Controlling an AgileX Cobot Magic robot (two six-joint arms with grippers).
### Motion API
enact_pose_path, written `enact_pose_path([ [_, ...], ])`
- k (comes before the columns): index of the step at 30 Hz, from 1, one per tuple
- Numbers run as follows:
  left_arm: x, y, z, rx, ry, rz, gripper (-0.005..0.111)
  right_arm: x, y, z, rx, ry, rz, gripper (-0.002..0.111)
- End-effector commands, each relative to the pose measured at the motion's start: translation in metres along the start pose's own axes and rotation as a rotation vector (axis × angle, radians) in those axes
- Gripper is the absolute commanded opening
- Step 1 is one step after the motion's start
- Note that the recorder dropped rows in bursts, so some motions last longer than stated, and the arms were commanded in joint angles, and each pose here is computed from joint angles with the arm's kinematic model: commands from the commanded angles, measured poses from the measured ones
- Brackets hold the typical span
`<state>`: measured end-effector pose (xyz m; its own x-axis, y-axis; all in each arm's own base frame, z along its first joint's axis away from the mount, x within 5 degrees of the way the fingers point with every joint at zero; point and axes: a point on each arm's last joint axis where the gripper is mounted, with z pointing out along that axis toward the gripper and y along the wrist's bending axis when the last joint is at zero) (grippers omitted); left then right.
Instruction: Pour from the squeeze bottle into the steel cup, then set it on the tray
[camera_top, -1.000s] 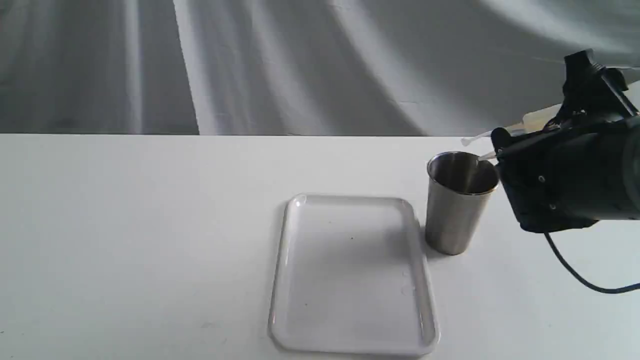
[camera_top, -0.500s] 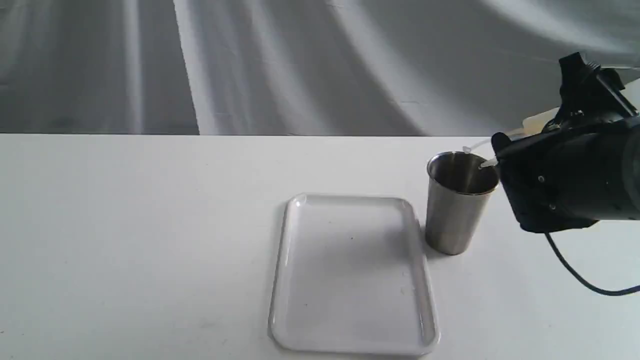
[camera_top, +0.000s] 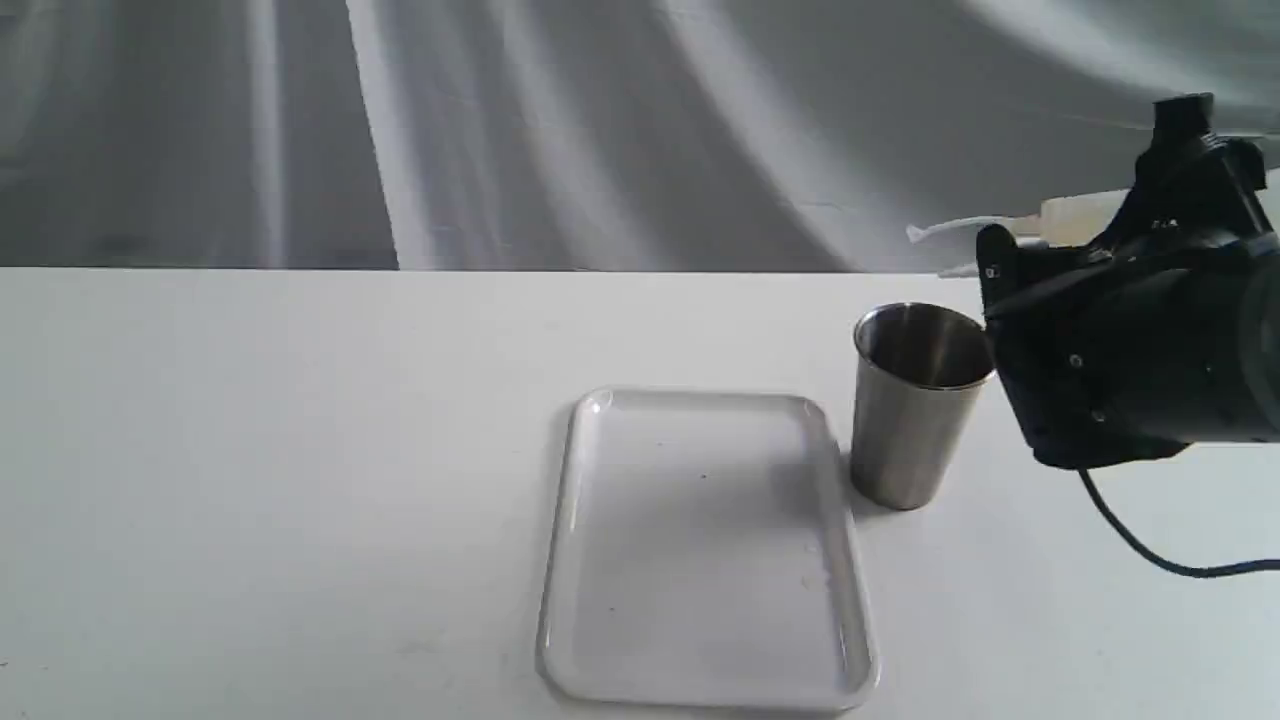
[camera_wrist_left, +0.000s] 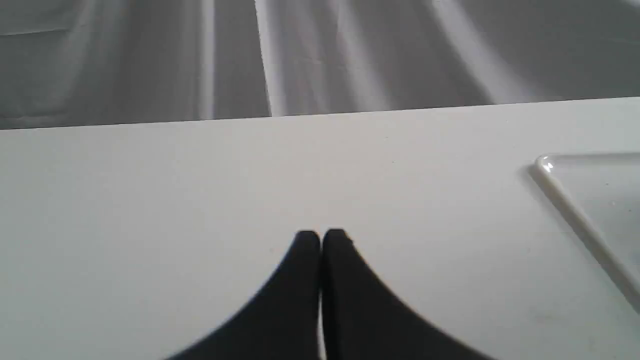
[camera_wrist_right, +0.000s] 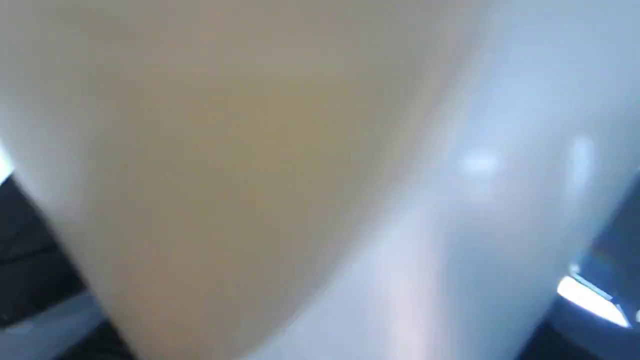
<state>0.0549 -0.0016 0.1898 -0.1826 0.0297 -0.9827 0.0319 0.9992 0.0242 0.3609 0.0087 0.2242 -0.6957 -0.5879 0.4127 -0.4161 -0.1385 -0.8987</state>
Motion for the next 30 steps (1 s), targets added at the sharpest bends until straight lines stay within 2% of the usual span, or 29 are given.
enact_pose_path([
  [1,0.001,0.000,0.000,-0.001,-0.006,-0.004,0.000,0.005,-0.008,-0.002,0.035,0.021,0.180,0.025],
  [7,0.001,0.000,0.000,-0.001,-0.006,-0.004,0.000,0.006,-0.001,-0.002,-0.034,0.055,0.501,0.025],
  [13,0.001,0.000,0.000,-0.001,-0.006,-0.006,0.000,0.008,0.005,-0.002,-0.086,0.098,0.733,0.025],
  [19,0.001,0.000,0.000,-0.001,-0.006,-0.006,0.000,0.010,0.010,-0.004,-0.124,0.157,1.028,0.025],
  [25,0.001,0.000,0.000,-0.001,-0.006,-0.004,0.000,0.017,-0.001,-0.009,-0.161,0.115,1.172,0.025],
  [30,0.001,0.000,0.000,-0.001,-0.006,-0.004,0.000,0.033,-0.022,-0.017,-0.175,0.051,1.262,0.025],
])
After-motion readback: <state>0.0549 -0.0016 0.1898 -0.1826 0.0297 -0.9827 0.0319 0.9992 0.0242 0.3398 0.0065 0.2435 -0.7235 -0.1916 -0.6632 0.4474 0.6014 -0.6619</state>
